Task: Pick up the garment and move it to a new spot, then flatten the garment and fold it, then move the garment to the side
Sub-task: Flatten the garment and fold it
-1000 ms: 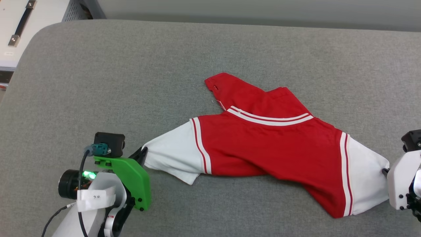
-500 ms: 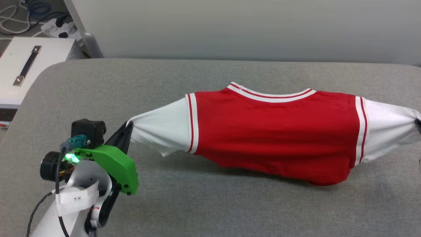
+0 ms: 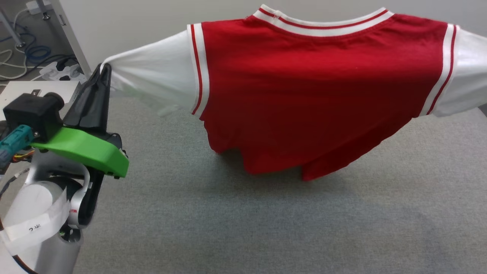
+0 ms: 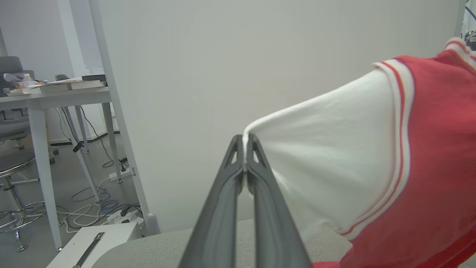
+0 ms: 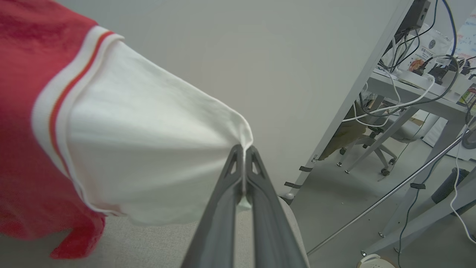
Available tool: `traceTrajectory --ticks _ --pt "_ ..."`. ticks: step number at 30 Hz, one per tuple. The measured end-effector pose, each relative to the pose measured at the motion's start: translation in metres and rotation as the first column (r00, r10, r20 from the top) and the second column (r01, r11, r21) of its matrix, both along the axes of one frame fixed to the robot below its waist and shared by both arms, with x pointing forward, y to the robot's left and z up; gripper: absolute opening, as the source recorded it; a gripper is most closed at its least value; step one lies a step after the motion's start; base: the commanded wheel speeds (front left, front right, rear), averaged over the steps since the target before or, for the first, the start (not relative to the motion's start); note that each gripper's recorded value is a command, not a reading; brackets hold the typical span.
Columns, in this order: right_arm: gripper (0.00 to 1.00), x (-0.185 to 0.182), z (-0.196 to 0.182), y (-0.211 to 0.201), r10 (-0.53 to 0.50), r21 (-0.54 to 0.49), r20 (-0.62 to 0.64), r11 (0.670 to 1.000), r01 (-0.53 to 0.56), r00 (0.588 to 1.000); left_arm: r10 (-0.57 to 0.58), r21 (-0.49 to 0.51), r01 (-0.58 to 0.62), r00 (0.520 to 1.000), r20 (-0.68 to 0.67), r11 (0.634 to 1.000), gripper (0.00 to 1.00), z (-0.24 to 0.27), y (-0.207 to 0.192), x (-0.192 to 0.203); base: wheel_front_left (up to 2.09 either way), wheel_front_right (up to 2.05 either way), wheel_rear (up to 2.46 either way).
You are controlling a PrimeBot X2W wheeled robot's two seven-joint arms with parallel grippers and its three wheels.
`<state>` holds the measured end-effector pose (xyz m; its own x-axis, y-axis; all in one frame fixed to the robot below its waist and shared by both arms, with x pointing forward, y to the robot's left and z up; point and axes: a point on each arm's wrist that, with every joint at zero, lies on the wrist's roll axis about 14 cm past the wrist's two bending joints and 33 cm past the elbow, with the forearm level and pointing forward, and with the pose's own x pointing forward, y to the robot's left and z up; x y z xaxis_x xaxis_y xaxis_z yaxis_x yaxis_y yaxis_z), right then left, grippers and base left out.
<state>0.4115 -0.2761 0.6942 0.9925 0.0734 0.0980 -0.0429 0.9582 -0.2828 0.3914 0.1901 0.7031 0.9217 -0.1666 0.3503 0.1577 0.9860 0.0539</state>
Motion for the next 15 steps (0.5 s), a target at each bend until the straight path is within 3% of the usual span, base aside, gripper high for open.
traceTrajectory --ticks 7,15 --pt "0.0 -0.004 0.047 -0.004 -0.01 -0.004 0.137 1.0 0.011 0.991 0.003 0.057 -0.011 0.992 0.125 0.998 0.0 0.049 0.003 -0.004 0.0 0.0 0.0" --pt "0.0 0.014 0.064 -0.004 -0.008 -0.005 0.178 1.0 0.009 0.984 0.022 0.119 -0.036 0.992 0.12 0.992 0.0 0.063 0.012 0.012 0.0 0.0 0.0"
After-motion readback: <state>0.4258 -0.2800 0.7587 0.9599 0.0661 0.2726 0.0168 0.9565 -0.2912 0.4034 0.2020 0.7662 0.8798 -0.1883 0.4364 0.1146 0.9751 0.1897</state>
